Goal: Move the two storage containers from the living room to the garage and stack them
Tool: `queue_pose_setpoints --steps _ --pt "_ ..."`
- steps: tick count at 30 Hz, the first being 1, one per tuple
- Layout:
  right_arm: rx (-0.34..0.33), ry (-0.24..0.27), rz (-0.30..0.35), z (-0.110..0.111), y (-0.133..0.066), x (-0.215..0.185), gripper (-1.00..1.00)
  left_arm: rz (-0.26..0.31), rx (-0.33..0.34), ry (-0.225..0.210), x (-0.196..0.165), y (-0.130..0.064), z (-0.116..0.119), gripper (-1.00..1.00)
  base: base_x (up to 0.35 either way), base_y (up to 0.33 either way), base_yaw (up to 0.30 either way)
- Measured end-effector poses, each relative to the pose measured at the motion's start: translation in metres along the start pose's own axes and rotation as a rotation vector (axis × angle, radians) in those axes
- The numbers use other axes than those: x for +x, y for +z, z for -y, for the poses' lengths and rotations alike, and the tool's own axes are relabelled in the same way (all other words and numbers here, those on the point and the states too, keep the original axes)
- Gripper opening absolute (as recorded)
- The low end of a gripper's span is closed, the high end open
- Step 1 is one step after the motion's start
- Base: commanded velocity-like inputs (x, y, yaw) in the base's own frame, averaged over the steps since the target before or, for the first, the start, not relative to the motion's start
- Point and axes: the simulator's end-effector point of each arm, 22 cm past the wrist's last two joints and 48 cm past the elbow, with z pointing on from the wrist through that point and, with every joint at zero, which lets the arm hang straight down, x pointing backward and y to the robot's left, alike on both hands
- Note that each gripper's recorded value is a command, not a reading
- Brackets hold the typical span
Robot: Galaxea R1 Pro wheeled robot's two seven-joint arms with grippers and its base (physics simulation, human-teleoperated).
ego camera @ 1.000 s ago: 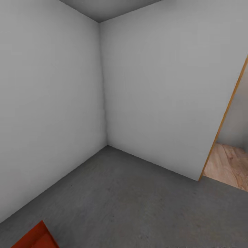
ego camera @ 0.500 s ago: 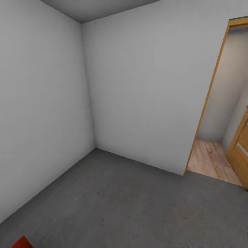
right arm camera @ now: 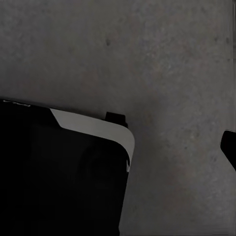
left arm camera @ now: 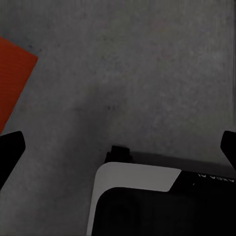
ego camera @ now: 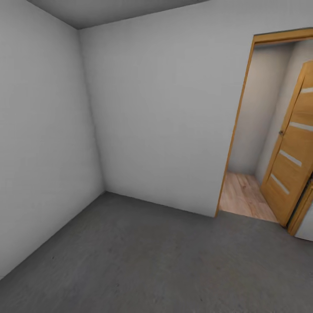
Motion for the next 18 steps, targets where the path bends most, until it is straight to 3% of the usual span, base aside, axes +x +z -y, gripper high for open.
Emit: queue_pose_setpoints --steps 3,7,9,18 --pt "0.001 -0.001 0.002 0.000 0.000 -0.001 1.00 -0.010 -0.001 -0.009 0.004 0.000 -0.001 1.00 0.000 0.000 -0.259" --pt "0.001 -0.001 0.005 0.000 0.000 -0.002 1.00 -0.073 -0.009 -0.007 0.057 -0.003 -0.007 1.00 0.000 0.000 -0.259" --pt "0.001 -0.001 0.006 0.001 0.000 -0.003 1.00 -0.079 -0.010 -0.006 0.066 -0.004 -0.008 1.00 0.000 0.000 -0.259" --pt "0.005 0.003 0.012 0.003 -0.001 -0.005 1.00 -0.034 -0.003 -0.009 0.064 -0.005 -0.004 1.00 0.000 0.000 -0.262"
